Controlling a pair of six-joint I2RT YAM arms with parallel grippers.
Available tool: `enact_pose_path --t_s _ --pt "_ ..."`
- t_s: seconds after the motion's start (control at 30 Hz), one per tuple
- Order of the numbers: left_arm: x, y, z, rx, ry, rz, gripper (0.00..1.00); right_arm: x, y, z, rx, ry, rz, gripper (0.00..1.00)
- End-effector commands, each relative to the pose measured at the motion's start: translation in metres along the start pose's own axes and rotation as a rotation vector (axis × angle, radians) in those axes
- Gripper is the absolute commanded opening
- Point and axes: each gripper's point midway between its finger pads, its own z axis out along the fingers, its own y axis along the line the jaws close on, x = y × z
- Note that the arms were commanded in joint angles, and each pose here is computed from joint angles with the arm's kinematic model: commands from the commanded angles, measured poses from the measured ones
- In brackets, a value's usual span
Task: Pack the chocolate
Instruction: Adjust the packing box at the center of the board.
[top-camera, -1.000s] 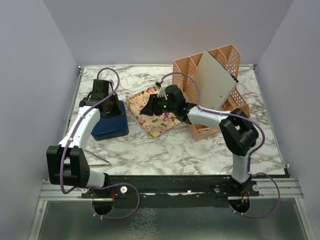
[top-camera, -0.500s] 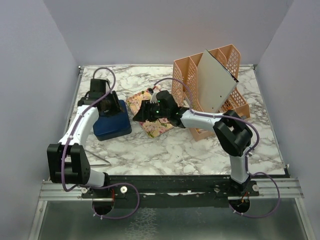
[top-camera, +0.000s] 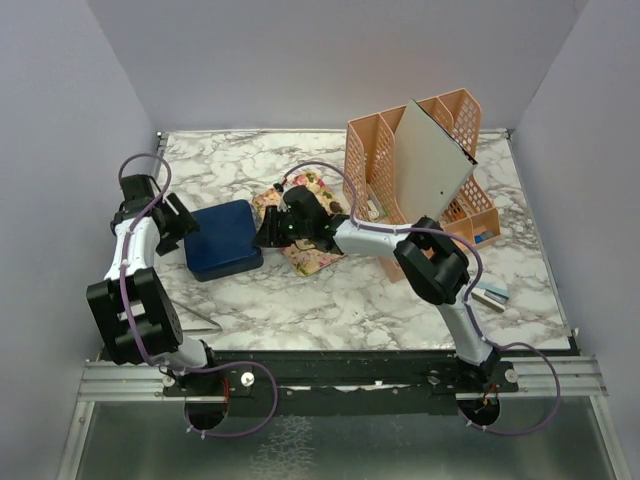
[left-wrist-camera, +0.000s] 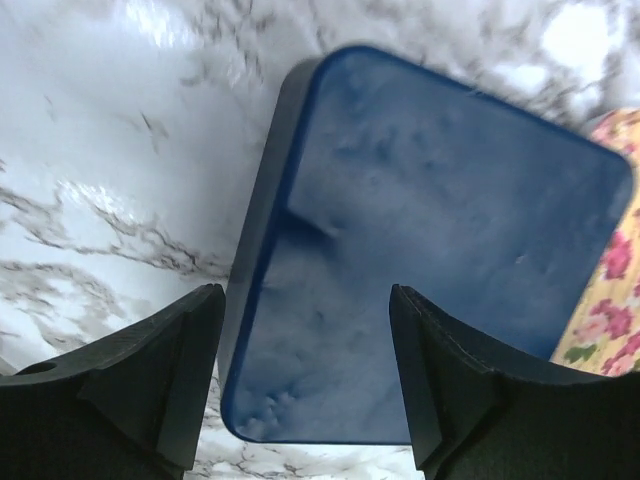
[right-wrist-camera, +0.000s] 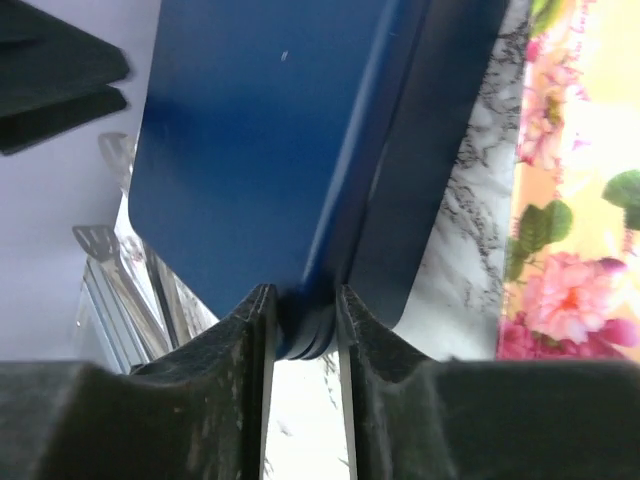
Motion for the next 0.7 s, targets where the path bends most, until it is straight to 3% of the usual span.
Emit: enact_pose_path --t_s 0.0,0.13,0.3,0.33,0.47,0.67 --pt "0.033 0.005 0.021 0.051 0.111 -0.011 0.73 0.081 -0.039 0.013 0.135 0.17 -0.024 0.25" --pt "0.045 -0.001 0.03 0.106 0.15 -0.035 0.68 0.104 -0.053 0.013 0.154 0.195 -0.017 0.13" --pt "0.046 -0.004 0.031 0.132 0.155 -0.031 0.44 0.121 -0.07 0.013 0.169 0.194 -0.021 0.05" --pt "0.041 -0.005 0.029 0.131 0.137 -0.025 0.4 0.12 -0.07 0.014 0.16 0.191 -0.031 0.06" --pt "0.012 -0.02 0.009 0.161 0.059 -0.01 0.34 0.092 -0.048 0.018 0.112 0.134 -0.084 0.28" --pt "0.001 -0.037 -0.01 0.226 0.035 -0.009 0.29 0.047 -0.01 0.025 0.043 0.056 -0.144 0.34"
